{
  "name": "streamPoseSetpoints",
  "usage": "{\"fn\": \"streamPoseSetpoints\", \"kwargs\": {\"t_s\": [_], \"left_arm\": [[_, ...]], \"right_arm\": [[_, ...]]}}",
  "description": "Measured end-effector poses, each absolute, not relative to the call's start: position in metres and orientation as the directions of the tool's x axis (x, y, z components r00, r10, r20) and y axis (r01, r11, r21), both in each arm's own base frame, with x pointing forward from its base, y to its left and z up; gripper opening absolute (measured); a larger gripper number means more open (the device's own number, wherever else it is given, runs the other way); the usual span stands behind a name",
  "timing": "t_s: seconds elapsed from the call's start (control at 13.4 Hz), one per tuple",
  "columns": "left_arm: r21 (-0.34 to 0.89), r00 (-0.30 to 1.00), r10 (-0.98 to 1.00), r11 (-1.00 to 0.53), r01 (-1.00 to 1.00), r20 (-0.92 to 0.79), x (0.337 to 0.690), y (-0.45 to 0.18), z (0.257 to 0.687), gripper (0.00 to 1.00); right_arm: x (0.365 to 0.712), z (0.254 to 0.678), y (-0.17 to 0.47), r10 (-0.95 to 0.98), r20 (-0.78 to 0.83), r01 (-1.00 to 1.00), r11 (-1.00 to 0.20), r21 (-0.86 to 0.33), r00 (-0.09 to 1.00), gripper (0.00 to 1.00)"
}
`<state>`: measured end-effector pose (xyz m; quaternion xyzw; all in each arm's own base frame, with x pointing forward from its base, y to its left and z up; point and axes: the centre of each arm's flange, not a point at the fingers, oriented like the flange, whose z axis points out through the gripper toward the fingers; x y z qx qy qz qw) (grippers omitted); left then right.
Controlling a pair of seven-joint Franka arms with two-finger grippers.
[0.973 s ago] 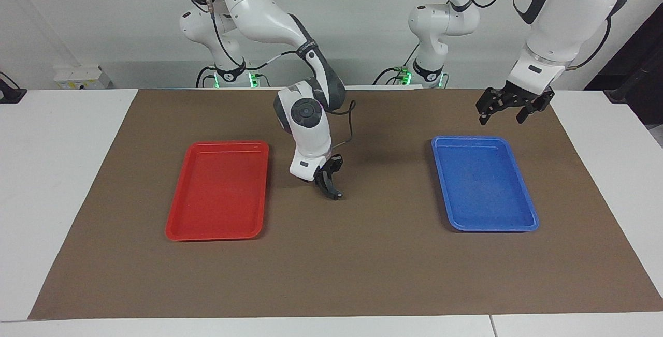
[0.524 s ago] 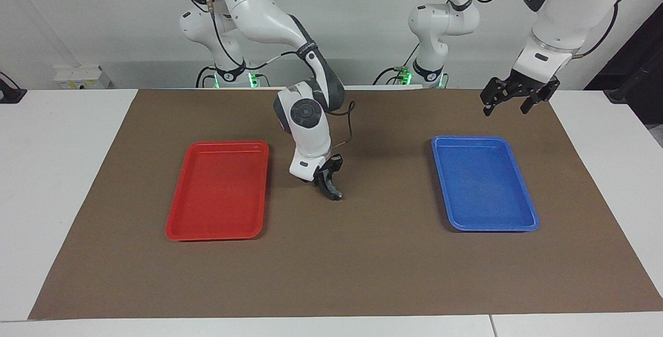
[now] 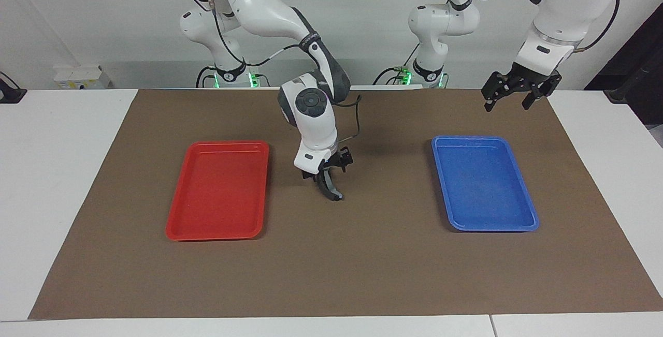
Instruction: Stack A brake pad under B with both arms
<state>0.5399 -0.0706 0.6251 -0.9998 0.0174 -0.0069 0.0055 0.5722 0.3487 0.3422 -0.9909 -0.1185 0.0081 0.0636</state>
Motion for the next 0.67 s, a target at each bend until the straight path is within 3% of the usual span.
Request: {"fn": "streamPoseSetpoints", "kwargs": {"t_s": [0.37, 0.67], "left_arm": [[-0.013, 0.999, -0.036, -0.999, -0.036, -0.002, 0.540, -0.071, 0.621, 0.99], [-0.013, 0.999, -0.036, -0.999, -0.036, -0.006, 0.539, -0.071, 0.621, 1.00]], "right_arm": [[0.603, 0.421, 0.237, 0.108, -0.020, 0.106, -0.989, -0.099, 0.994, 1.00], [0.600, 0.481, 0.145, 0.018, -0.087, 0.015, -0.999, -0.033, 0.996, 1.00]]}}
